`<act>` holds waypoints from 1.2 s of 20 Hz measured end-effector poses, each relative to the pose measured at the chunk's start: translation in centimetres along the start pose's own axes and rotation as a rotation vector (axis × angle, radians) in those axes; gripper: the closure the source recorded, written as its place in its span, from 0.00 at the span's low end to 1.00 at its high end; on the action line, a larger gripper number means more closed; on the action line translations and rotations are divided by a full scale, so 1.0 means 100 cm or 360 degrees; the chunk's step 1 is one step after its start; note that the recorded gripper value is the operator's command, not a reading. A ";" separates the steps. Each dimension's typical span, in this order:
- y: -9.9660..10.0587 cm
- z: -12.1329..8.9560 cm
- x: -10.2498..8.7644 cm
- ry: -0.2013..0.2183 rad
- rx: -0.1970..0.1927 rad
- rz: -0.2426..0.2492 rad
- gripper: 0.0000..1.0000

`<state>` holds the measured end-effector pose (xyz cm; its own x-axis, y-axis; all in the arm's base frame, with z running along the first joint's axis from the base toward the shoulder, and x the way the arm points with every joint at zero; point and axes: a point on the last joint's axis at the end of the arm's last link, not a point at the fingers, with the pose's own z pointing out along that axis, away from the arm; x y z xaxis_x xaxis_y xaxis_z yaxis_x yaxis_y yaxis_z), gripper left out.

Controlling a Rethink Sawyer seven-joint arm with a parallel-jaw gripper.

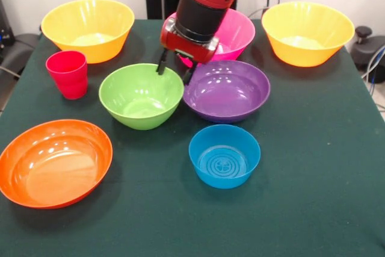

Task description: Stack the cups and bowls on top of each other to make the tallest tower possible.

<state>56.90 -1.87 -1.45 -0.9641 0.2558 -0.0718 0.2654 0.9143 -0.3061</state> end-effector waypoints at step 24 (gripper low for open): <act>-0.017 0.029 -0.003 -0.0067 -0.0038 0.0029 0.00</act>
<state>56.71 -4.43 -3.61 -0.9585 0.2597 -0.1174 0.2829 0.9169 -0.2817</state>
